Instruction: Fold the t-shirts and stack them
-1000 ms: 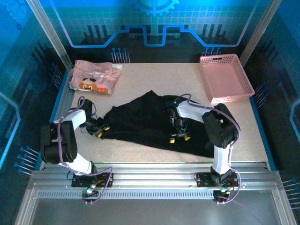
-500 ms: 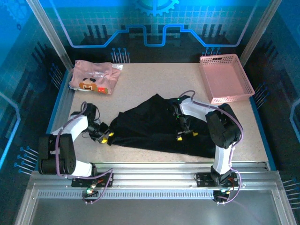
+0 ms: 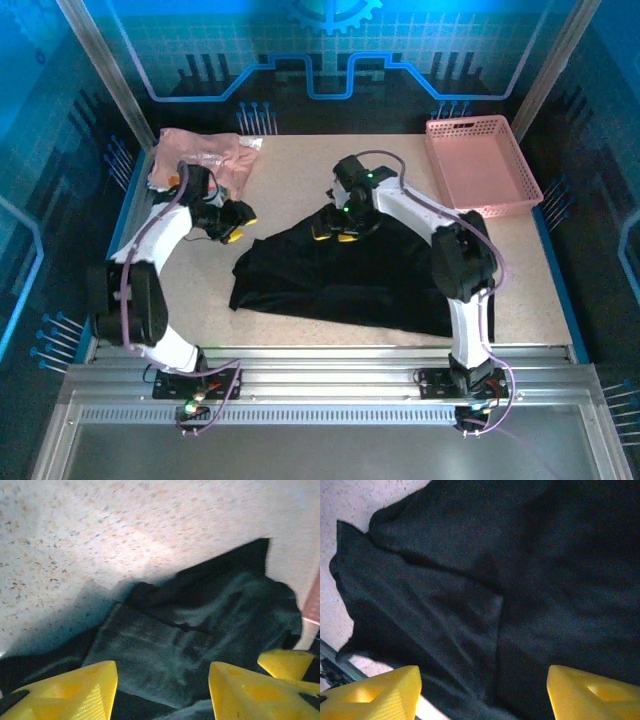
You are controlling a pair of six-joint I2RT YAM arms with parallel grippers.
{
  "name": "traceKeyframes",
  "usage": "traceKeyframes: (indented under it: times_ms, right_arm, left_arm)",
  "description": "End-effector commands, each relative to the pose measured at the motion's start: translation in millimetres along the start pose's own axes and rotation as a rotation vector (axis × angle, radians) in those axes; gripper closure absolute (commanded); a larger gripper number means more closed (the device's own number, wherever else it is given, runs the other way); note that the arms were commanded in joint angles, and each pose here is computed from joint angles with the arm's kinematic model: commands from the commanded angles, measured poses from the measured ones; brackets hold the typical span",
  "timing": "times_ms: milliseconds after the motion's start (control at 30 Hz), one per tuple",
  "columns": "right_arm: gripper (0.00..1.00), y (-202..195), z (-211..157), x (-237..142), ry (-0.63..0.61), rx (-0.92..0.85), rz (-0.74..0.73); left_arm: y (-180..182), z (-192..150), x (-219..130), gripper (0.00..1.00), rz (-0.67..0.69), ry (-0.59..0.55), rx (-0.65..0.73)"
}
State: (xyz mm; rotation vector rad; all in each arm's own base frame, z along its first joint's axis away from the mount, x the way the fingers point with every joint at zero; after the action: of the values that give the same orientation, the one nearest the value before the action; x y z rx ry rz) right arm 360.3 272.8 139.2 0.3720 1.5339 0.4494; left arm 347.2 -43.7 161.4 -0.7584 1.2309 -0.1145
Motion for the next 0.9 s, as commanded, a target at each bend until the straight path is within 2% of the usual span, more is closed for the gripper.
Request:
traceKeyframes:
  times_ms: [0, 233, 400, 867]
  right_arm:
    - [0.32, 2, 16, 33, 0.076, 0.038, 0.121]
    - [0.35, -14, 27, 53, 0.076, 0.099, 0.086]
    - [0.37, -15, 24, 63, 0.09, 0.099, 0.1]
    - [0.47, -2, 10, 69, 0.112, 0.052, 0.124]
  left_arm:
    - [-4, 9, 13, 0.5, -0.041, 0.022, 0.031]
    - [5, 5, 36, 0.54, -0.022, 0.103, -0.01]
    - [13, -5, 39, 0.54, -0.009, 0.114, -0.019]
    - [14, -27, 23, 0.54, -0.008, 0.127, -0.001]
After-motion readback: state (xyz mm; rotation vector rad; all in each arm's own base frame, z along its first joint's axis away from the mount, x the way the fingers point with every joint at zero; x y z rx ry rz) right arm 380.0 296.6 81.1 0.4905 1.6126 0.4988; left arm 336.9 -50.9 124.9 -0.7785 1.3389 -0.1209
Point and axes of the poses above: each hand's point on the last joint's axis, 136 mm out from that joint toward the fingers, its own x axis out along the fingers, its own y axis along the line the jaws close on, z = x × y, the point moved 6 cm from there along -x, back along the fingers, and after that the axes turned 7 degrees about x, right-handed, at the moved point
